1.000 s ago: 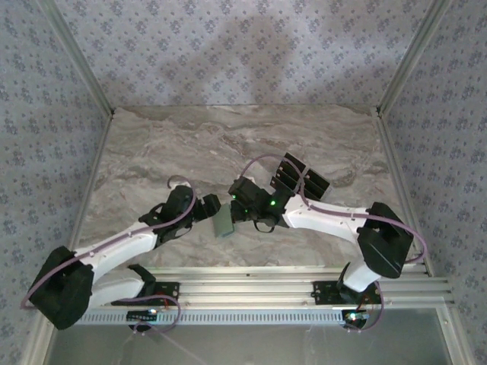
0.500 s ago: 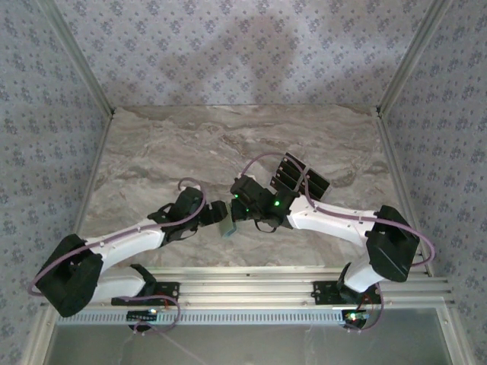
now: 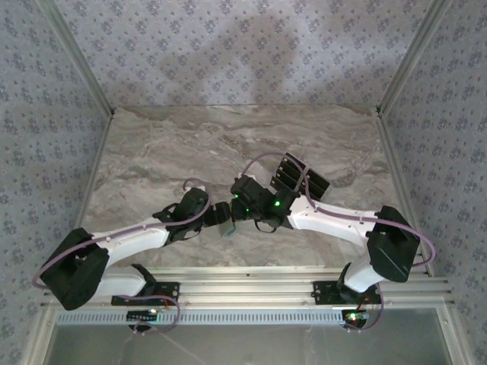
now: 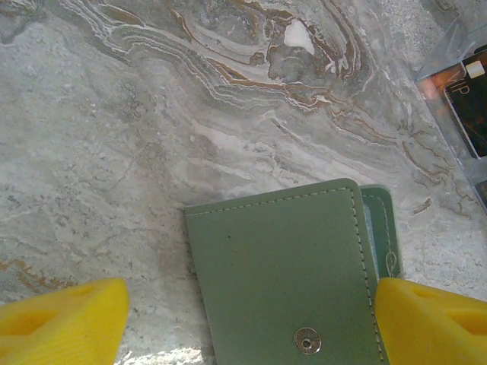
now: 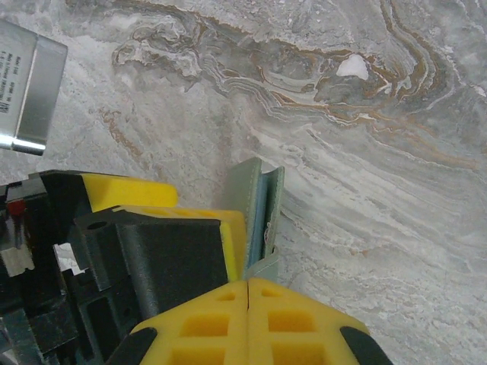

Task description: Put the credit cards into the card holder

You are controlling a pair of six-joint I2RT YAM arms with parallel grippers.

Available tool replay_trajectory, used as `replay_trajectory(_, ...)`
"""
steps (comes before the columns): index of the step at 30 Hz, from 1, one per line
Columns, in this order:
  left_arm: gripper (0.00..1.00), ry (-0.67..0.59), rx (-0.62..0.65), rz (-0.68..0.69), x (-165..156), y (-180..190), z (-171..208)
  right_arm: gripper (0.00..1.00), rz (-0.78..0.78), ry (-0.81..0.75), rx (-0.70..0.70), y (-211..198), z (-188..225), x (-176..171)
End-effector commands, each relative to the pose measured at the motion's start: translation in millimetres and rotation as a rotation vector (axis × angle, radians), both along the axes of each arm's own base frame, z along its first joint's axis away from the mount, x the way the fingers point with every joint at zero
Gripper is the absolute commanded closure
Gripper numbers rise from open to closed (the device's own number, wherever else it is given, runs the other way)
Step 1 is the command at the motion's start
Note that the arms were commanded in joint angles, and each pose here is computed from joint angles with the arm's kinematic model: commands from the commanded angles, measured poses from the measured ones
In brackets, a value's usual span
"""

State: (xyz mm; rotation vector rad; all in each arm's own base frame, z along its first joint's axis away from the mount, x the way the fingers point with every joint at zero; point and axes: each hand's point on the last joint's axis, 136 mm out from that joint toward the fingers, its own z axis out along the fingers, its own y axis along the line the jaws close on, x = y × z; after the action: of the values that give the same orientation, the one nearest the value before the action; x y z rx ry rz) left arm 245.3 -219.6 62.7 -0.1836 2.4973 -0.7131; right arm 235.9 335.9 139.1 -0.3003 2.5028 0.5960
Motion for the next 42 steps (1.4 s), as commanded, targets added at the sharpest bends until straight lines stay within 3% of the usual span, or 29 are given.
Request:
replay_trajectory(1, 0.16, -0.034, -0.01, 0.0, 7.0, -5.9, 9.3, 1.0, -0.003, -0.005, 0.032, 0.3, 10.6, -3.8)
replay_trajectory(7, 0.2, -0.02, 0.013, 0.002, 3.9, -1.4, 3.3, 1.0, -0.013, -0.004, 0.026, -2.8, 8.5, -2.8)
replay_trajectory(17, 0.14, -0.073, -0.042, 0.035, 7.0, 0.8, 28.0, 1.0, -0.01, -0.007, 0.033, -2.9, 10.5, -3.7)
replay_trajectory(25, 0.14, -0.034, -0.027, 0.035, 6.3, -1.9, 12.3, 1.0, -0.019, -0.004, 0.023, -6.6, 7.0, -2.2)
replay_trajectory(33, 0.15, -0.028, 0.006, 0.134, -5.7, 28.4, -2.8, 1.0, -0.08, 0.019, 0.002, -32.8, -14.2, -1.4)
replay_trajectory(42, 0.17, -0.026, 0.048, 0.143, -15.7, 43.8, -6.1, 1.0, -0.116, 0.037, -0.012, -49.8, -27.1, -2.1)
